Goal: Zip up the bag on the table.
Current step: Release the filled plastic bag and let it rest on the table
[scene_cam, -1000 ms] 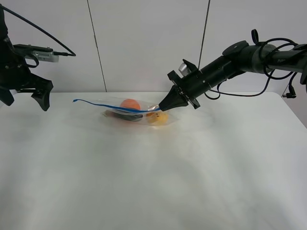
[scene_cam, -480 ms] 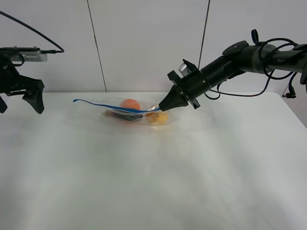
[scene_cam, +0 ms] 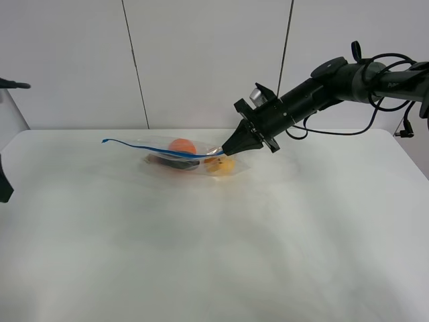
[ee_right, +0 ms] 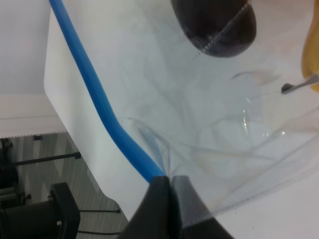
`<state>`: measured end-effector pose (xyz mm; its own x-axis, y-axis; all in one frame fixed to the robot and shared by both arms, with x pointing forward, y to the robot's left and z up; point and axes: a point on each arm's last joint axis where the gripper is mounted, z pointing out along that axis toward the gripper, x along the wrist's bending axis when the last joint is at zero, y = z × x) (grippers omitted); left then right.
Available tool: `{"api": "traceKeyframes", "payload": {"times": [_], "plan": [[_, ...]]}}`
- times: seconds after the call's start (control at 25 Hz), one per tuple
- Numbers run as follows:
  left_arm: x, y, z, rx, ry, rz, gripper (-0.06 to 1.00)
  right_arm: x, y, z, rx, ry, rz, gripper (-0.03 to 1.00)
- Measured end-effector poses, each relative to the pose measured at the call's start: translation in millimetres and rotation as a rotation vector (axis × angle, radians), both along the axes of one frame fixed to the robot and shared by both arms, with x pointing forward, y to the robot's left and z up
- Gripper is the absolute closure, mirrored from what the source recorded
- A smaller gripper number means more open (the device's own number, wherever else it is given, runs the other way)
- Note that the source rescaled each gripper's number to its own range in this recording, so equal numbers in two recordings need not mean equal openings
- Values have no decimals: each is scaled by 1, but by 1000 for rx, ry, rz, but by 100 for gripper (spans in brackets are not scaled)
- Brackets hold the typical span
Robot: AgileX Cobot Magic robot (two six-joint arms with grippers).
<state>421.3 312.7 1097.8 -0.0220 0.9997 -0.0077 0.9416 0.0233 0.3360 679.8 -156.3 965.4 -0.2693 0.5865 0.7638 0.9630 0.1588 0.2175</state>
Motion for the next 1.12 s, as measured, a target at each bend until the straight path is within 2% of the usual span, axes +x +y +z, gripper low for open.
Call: {"api": "traceKeyframes", "payload": {"times": [0.2,0.4,0.52,0.68,1.12], "plan": [[-53,-10,-8,-66,-77,-1,-6,0,0,0,0,0,0,97],[-85,-14,-39,-76,-60,-7,-6,0,0,0,0,0,0,97],[-99,-19,-52,-73,-63,-72,-6,0,0,0,0,0,0,97],[-114,-24,-44,-77,-181,-135,-6,0,0,0,0,0,0,97],[-165,-22,-34,-74,-507,-149,-6,0,0,0,0,0,0,97]]}}
